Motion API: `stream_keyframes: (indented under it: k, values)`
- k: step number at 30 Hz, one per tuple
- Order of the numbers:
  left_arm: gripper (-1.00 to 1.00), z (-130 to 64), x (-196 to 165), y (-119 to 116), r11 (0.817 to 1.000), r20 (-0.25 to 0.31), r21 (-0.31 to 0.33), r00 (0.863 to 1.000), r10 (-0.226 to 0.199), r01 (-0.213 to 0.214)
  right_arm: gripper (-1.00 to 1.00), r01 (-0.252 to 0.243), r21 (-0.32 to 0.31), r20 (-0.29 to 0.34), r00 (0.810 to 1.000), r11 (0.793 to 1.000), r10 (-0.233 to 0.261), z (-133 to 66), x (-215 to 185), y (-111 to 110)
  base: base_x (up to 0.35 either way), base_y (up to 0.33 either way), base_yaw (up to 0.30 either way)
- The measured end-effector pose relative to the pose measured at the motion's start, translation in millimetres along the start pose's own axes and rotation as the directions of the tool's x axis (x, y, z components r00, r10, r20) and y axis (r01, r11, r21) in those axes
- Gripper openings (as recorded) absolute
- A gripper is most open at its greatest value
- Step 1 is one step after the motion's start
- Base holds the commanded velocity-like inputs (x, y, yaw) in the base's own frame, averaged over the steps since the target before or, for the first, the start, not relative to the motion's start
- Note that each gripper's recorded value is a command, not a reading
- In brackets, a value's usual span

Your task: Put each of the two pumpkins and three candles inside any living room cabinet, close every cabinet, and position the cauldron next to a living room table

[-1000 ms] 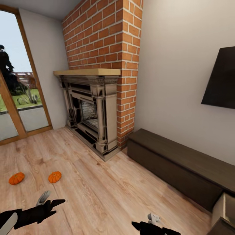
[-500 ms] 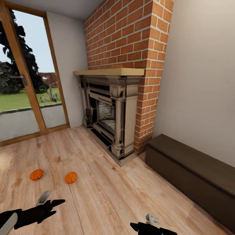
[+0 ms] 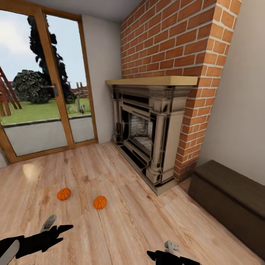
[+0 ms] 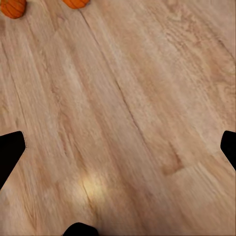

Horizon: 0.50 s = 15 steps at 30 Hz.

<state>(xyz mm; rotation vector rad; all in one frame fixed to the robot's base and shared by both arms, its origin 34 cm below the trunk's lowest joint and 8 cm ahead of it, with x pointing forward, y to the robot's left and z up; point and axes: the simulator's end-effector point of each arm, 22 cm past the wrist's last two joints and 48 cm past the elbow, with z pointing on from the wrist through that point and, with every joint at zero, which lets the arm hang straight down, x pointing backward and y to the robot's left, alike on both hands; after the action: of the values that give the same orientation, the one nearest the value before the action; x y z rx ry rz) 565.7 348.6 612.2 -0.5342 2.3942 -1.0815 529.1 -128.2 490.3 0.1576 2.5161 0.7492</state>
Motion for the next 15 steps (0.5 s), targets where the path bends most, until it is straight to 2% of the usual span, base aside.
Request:
stream_keyframes:
  k: [9,15]
  values:
    - [1.0,-0.4,-0.3,0.3,1.0,0.0,-0.001,1.0,0.0,0.0,1.0,0.004,0.0,0.012,1.0,1.0,-0.004,0.0,-2.7,0.0,0.222,0.274,0.268]
    - [1.0,-0.3,-0.4,0.2,1.0,0.0,-0.001,1.0,0.0,0.0,1.0,0.007,-0.001,0.027,1.0,1.0,-0.007,-0.5,-6.2,-0.5,0.244,0.258,0.061]
